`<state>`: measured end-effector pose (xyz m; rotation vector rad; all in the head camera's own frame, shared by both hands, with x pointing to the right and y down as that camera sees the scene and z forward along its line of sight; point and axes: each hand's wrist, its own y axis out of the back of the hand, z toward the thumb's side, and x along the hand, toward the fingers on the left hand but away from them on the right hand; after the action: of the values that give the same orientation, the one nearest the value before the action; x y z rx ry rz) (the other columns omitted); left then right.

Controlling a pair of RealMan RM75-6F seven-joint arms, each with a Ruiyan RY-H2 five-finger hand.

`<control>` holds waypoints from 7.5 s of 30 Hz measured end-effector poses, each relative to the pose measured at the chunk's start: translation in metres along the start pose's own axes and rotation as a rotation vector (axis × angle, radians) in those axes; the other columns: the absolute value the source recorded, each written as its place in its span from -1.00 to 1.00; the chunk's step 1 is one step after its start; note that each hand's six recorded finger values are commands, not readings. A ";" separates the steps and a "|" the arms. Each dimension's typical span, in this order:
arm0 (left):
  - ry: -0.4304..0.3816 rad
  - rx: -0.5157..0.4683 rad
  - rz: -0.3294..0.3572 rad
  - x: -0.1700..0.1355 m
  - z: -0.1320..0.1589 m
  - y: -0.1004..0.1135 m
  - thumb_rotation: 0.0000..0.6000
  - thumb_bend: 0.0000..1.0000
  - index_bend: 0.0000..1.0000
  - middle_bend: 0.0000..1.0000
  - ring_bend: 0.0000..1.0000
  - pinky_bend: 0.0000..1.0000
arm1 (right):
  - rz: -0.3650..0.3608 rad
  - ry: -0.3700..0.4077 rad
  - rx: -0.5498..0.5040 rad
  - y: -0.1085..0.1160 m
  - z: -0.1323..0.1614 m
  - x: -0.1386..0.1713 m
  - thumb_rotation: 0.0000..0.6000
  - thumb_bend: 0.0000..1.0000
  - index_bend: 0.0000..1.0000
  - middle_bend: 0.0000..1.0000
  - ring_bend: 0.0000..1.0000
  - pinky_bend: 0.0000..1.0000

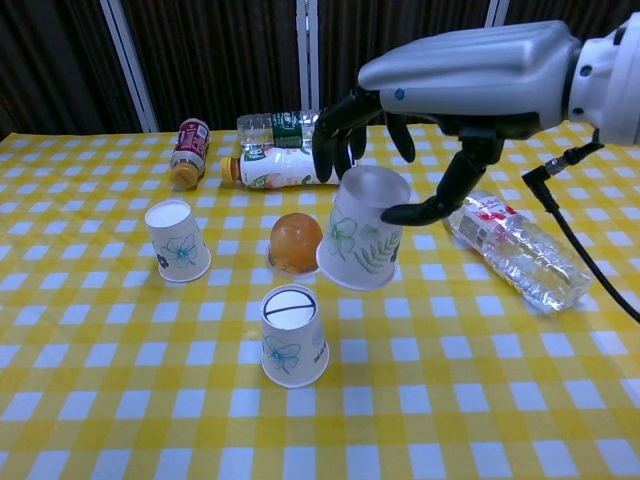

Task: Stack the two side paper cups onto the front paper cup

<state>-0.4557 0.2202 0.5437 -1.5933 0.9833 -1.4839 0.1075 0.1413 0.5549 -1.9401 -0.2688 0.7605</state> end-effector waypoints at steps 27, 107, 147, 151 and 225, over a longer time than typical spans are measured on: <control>0.008 -0.017 -0.011 0.002 -0.006 0.000 1.00 -1.00 -1.00 -1.00 -1.00 -1.00 | 0.032 0.044 0.000 -0.018 0.044 -0.045 1.00 -0.41 -0.32 -0.23 -0.36 -0.03; -0.373 0.165 -0.258 0.188 0.179 -0.070 1.00 -0.49 -0.47 -0.54 -0.50 -0.18 | -0.245 -0.687 0.005 -0.054 -0.119 0.229 1.00 -1.00 -1.00 -1.00 -1.00 -1.00; -0.471 -0.009 -0.163 0.172 0.221 -0.027 1.00 -0.41 -0.06 -0.22 -0.10 0.23 | -0.291 -0.705 0.016 -0.046 -0.121 0.237 1.00 -1.00 -1.00 -1.00 -1.00 -1.00; -0.549 -0.072 -0.176 0.149 0.237 -0.010 1.00 -0.41 -0.06 -0.22 -0.10 0.23 | -0.292 -0.705 0.019 -0.046 -0.120 0.236 1.00 -1.00 -1.00 -1.00 -1.00 -1.00; -0.324 -0.025 0.007 0.089 0.161 -0.008 1.00 -1.00 -1.00 -1.00 -1.00 -1.00 | -0.310 -0.728 0.020 -0.041 -0.123 0.246 1.00 -1.00 -1.00 -1.00 -1.00 -1.00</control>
<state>-0.2911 0.1458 0.5795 -1.7768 0.8223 -1.1637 0.3797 0.1923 0.5315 -1.4831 -0.9694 1.2224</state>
